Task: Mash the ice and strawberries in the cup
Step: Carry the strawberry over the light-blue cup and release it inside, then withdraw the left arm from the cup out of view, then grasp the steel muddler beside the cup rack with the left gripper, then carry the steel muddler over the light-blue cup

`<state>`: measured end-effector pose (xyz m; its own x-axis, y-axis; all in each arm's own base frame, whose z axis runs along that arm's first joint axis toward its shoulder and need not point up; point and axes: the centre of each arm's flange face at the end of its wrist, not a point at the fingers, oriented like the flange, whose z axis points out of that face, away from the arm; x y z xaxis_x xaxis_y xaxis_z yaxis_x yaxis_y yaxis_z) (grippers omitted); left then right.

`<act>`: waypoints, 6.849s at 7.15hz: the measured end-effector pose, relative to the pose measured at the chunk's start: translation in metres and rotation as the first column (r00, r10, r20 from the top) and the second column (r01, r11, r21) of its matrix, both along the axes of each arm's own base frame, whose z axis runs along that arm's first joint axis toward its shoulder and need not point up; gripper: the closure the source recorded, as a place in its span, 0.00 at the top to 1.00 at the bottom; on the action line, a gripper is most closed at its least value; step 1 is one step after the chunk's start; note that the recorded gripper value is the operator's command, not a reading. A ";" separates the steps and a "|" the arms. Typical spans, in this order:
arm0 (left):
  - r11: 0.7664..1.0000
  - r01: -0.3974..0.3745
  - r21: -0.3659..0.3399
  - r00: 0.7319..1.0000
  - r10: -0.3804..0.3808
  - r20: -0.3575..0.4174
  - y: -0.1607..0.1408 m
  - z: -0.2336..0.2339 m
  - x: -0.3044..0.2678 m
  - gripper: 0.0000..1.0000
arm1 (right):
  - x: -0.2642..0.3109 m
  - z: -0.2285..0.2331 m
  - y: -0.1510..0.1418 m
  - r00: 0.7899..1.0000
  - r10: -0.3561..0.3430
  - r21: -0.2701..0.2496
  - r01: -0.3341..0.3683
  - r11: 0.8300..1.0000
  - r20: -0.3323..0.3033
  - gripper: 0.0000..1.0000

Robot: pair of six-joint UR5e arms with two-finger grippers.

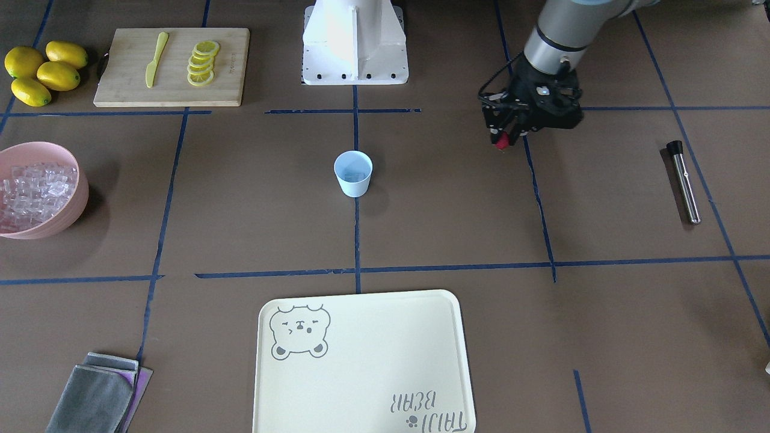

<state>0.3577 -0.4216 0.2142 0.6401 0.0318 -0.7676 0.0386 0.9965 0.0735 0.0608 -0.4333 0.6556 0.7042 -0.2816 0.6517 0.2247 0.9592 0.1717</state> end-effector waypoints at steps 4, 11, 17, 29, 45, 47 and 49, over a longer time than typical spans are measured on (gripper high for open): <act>0.991 0.116 -0.074 0.993 -0.114 0.023 0.023 -0.114 0.159 0.03 | 0.000 0.000 0.000 1.000 0.000 0.000 0.000 1.000 0.000 0.99; 0.986 0.141 -0.088 0.990 -0.139 0.035 0.031 -0.135 0.214 0.82 | 0.001 0.000 0.000 1.000 0.002 -0.001 -0.002 1.000 0.000 0.99; 0.994 -0.050 0.094 0.992 0.039 0.117 -0.036 0.004 0.052 1.00 | 0.000 0.002 0.001 1.000 0.001 -0.005 -0.001 1.000 0.000 0.99; 0.996 0.005 0.091 0.997 -0.012 0.074 -0.052 0.453 -0.285 1.00 | 0.000 0.007 0.001 1.000 0.001 -0.005 -0.001 1.000 0.001 0.99; 0.989 -0.069 0.132 0.997 0.064 0.041 -0.079 0.437 -0.209 0.00 | 0.000 0.001 0.000 1.000 0.003 0.004 -0.003 1.000 0.002 0.99; 0.949 -0.042 0.314 0.999 0.050 -0.018 -0.097 0.351 -0.215 0.02 | 0.000 0.001 0.000 1.000 0.003 0.004 -0.003 1.000 0.002 0.99; 0.818 -0.017 0.575 0.991 0.088 -0.096 -0.131 0.233 -0.202 0.04 | 0.000 0.004 0.001 1.000 0.003 0.000 -0.003 1.000 0.002 0.99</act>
<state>0.1559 -0.5529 0.4469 0.5351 0.5190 -0.6665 0.0305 0.7766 0.6292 0.0612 -0.4326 0.6592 0.7042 -0.2791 0.6528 0.2211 0.9600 0.1720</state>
